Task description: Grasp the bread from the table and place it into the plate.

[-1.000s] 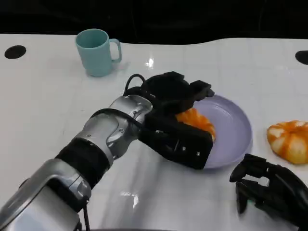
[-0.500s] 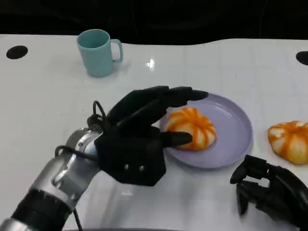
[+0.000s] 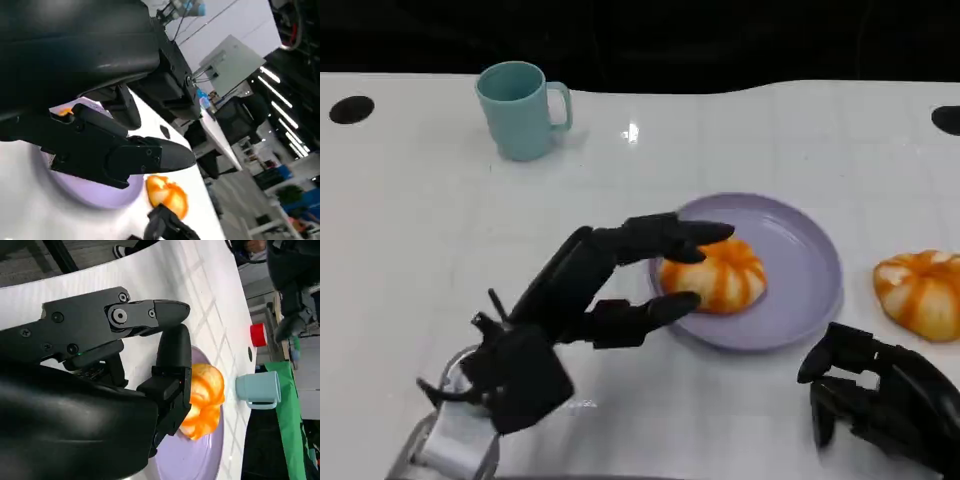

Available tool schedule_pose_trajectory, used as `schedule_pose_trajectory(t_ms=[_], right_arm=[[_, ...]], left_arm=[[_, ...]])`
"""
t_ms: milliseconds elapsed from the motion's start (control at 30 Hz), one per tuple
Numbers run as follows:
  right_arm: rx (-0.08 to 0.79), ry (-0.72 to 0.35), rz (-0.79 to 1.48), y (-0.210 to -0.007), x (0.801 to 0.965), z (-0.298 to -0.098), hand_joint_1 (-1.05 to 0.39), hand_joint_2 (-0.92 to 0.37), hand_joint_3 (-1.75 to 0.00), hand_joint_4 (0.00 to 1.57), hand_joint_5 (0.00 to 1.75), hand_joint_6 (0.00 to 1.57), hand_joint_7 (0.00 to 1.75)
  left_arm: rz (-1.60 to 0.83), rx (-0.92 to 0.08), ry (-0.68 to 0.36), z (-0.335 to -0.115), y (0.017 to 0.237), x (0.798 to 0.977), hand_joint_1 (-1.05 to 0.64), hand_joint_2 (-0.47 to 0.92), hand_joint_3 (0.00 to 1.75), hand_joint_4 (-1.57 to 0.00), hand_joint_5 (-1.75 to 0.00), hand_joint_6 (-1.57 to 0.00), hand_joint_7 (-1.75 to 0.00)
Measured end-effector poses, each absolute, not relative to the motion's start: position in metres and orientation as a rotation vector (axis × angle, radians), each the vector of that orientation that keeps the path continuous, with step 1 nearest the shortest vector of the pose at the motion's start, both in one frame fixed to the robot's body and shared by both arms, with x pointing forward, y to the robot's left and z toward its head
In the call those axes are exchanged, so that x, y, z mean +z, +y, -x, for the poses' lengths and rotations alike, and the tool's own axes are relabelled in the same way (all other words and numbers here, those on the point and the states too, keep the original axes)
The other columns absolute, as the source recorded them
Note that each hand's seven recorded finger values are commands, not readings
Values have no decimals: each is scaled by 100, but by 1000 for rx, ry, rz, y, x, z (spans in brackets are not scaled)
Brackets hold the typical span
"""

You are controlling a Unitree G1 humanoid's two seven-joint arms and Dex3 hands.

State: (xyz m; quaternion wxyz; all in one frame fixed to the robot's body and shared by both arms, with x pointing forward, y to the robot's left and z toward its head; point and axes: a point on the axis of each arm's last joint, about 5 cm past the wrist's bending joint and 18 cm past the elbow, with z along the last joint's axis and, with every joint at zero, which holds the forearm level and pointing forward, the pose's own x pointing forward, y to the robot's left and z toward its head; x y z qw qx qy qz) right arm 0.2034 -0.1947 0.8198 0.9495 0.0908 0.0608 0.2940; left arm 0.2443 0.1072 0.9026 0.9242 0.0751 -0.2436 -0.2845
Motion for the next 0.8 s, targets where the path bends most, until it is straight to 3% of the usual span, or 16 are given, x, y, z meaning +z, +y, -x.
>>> schedule_pose_trajectory(t_ms=[133, 233, 433, 633, 800], right_arm=[[595, 125, -182, -195, 820, -203, -51, -92, -25, 66, 175, 67, 139], [591, 127, -170, -194, 821, -204, -52, -92, -24, 66, 175, 67, 139], [592, 129, -162, -194, 821, -204, -48, -92, -27, 65, 175, 67, 138], [591, 134, -158, -194, 822, -204, -50, -92, -26, 66, 175, 67, 138], [588, 136, -152, -194, 823, -204, -50, -92, -26, 66, 175, 68, 138]], left_arm=[[-52, -589, -481, -237, 117, 897, -64, 92, 39, -47, -122, -77, -32], [7, -589, -482, -233, 124, 894, -65, 92, 40, -46, -135, -62, -74], [167, -568, -430, -222, 134, 889, -71, 92, 38, -43, -161, -53, -117], [314, -540, -335, -212, 139, 883, -67, 92, 32, -50, -173, -56, -129], [390, -516, -233, -199, 142, 876, -72, 92, 30, -61, -175, -55, -149]])
